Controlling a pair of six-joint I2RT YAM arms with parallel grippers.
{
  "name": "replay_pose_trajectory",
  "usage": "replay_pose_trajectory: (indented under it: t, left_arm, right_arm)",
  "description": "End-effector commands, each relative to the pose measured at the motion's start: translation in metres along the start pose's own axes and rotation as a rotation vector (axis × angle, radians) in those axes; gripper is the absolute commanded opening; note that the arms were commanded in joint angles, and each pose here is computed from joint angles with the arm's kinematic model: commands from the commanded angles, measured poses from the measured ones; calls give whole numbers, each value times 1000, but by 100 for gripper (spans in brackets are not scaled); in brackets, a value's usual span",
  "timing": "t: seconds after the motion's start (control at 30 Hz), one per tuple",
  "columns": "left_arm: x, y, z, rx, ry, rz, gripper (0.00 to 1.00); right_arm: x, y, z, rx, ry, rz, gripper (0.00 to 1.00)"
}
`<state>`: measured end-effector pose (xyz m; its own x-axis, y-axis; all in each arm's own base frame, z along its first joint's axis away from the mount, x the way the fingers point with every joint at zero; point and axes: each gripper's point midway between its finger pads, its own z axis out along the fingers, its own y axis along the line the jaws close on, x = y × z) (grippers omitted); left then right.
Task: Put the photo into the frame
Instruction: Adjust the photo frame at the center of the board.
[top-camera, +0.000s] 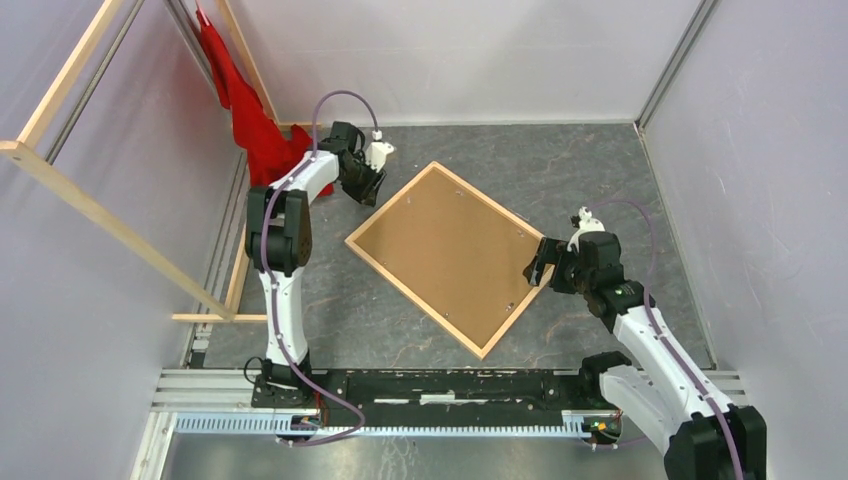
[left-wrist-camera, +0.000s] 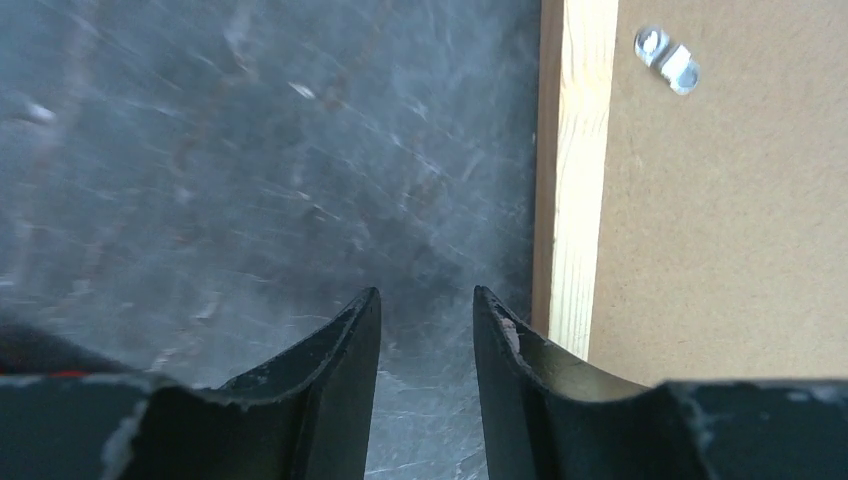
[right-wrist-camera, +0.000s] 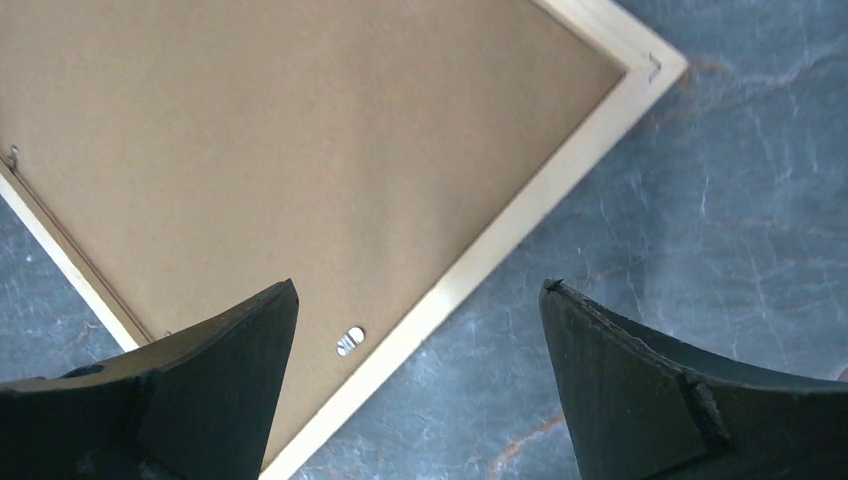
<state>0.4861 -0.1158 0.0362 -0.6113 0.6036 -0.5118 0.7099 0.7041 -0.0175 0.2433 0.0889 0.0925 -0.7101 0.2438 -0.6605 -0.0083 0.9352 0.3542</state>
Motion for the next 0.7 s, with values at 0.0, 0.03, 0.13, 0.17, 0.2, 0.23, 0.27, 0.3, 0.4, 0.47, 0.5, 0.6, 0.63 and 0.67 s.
replay_pose_trajectory:
  t: [0.0, 0.03, 0.13, 0.17, 0.2, 0.23, 0.27, 0.3, 0.4, 0.47, 0.5, 0.6, 0.63, 0.67]
  left_arm:
    - [7, -6, -3, -13, -14, -14, 46]
    - [13, -11, -2, 0, -7, -9, 45]
    - [27, -24, -3, 22, 11, 14, 45]
    - [30, -28, -6, 26, 16, 27, 44]
    - [34, -33, -6, 34, 23, 34, 44]
    - [37, -37, -8, 43, 24, 43, 44]
    - [41, -42, -10, 53, 28, 50, 44]
    - [44, -47, -12, 64, 31, 60, 43]
    - [56, -68, -20, 110, 47, 102, 43]
    - [66, -85, -27, 152, 59, 138, 43]
    - [71, -94, -30, 175, 68, 156, 42]
    - [95, -127, -40, 268, 133, 250, 43]
    - [100, -137, -44, 293, 155, 270, 43]
    - [106, -147, -47, 317, 173, 298, 43]
  right_arm:
    - [19, -1, -1, -30, 39, 42, 98]
    - [23, -3, 1, -30, 44, 52, 98]
    - [33, -4, 8, -61, 55, 86, 98]
    - [35, -4, 11, -75, 56, 101, 98]
    - [32, -4, 15, -90, 43, 111, 98]
    - [32, -3, 19, -105, 43, 124, 98]
    - [27, -3, 22, -120, 32, 138, 98]
    - [26, -3, 26, -135, 35, 154, 98]
    - [11, -2, 36, -160, 23, 183, 98]
    - [3, -4, 44, -158, 30, 191, 98]
    - [-4, -4, 47, -156, 24, 190, 98]
    - [-16, -6, 58, -143, 25, 189, 98]
    - [-20, -6, 61, -147, 21, 191, 98]
    - [-23, -6, 64, -148, 21, 196, 98]
